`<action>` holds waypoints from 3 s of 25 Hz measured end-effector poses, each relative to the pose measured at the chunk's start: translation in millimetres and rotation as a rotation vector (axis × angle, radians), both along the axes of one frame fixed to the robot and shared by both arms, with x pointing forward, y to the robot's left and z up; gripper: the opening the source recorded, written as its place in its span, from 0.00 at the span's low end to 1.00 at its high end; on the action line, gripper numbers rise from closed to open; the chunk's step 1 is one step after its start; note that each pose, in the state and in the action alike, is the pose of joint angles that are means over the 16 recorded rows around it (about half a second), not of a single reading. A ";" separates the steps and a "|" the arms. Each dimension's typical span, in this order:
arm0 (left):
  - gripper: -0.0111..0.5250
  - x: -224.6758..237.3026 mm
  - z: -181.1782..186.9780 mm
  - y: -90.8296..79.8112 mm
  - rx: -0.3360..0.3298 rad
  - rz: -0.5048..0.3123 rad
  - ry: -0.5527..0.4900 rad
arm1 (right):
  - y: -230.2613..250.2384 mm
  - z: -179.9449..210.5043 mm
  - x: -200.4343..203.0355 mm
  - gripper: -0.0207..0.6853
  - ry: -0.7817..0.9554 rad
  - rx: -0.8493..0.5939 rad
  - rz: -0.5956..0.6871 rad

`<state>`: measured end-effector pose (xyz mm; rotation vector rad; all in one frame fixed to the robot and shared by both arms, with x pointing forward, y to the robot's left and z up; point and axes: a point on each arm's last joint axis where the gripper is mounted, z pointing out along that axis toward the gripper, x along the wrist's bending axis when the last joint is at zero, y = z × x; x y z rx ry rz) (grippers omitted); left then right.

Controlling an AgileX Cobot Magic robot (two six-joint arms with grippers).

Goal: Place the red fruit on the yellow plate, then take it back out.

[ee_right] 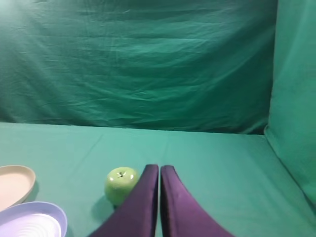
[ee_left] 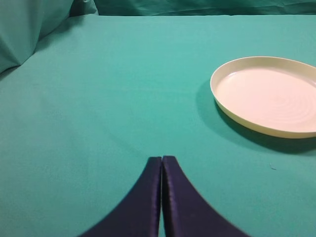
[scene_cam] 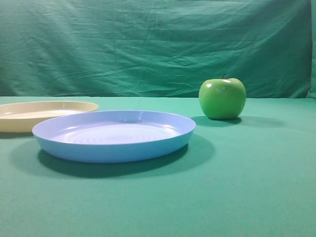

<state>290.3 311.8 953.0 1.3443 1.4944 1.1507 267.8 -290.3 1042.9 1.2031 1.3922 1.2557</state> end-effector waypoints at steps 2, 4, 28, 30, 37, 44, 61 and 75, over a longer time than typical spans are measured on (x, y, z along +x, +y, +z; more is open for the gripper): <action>0.02 0.0 0.0 0.0 0.000 0.000 0.000 | -0.2 -12.2 5.1 0.03 0.015 0.001 -0.010; 0.02 0.0 0.0 0.0 0.000 0.000 0.000 | -0.3 -23.6 9.3 0.03 0.033 0.001 -0.016; 0.02 0.0 0.0 0.0 0.000 0.000 0.000 | 0.9 -96.3 22.5 0.03 0.209 0.017 -0.016; 0.02 0.0 0.0 0.0 0.000 0.000 0.000 | 1.2 -96.3 22.5 0.03 0.209 0.020 -0.012; 0.02 0.0 0.0 0.0 0.000 0.000 0.000 | 1.9 -96.3 22.3 0.03 0.211 0.024 -0.001; 0.02 0.0 0.0 0.0 0.000 0.000 0.000 | 2.2 -96.4 22.2 0.03 0.211 0.024 0.004; 0.02 0.0 0.0 0.0 0.000 0.000 0.000 | 2.2 -96.4 22.2 0.03 0.211 0.024 0.005; 0.02 0.0 0.0 0.0 0.000 0.000 0.000 | 2.2 -96.4 22.2 0.03 0.211 0.024 0.005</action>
